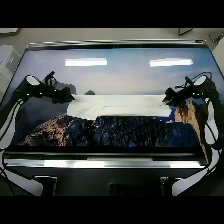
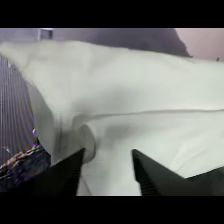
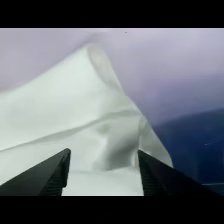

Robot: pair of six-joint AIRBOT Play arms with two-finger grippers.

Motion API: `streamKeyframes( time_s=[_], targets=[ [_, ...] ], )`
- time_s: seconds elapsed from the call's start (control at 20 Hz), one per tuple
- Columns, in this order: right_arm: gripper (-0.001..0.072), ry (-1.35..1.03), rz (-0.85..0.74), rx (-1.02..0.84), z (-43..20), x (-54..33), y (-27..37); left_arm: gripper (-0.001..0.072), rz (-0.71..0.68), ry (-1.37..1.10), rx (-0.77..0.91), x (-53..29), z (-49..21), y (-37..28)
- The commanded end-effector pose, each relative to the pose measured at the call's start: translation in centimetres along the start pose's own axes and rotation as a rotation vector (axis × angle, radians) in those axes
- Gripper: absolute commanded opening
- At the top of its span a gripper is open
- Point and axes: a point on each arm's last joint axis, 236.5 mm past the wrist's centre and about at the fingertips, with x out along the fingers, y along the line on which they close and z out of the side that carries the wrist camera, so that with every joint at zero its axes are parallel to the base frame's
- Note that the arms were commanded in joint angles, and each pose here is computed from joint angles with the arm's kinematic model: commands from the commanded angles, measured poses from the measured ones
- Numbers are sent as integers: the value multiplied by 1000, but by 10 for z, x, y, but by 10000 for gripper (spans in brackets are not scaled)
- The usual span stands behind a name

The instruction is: Fold the clothes and pants, and hang the long-sleeved shirts on hangers.

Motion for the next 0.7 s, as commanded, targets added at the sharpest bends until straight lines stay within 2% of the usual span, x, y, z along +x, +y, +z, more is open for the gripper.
streamKeyframes(
  time_s=[0.0, 0.05, 0.1, 0.15, 0.25, 0.45, 0.5, 0.55, 0.6, 0.65],
  targets=[
    [564, -26, -16, -30, 9, -25, -11, 557, -12, 66, -5, -8, -10, 5],
    [586, -18, -47, -15, 10, -32, -27, 561, -18, 69, -5, -21, -9, 5],
    [664, 11, -55, 4, 5, -32, -38, 561, -23, 67, -1, -35, -7, 4],
    [702, 57, -49, 19, -3, -27, -43, 561, -25, 54, 7, -47, -5, 1],
    [704, 158, 14, 4, -20, -10, -36, 561, -28, 6, 35, -69, -1, -11],
    [692, 191, 120, 14, -25, 20, -5, 560, -47, -70, 119, -104, -3, -52],
    [641, 181, 118, 6, -24, 25, 0, 559, -62, -82, 148, -110, -6, -66],
    [515, 156, 118, -3, -20, 30, 7, 556, -75, -89, 175, -114, -10, -78],
    [343, 131, 131, -7, -15, 32, 14, 555, -84, -91, 199, -115, -13, -91],
    [101, 119, 155, -7, -13, 31, 24, 555, -90, -94, 222, -113, -16, -102]
  ],
)
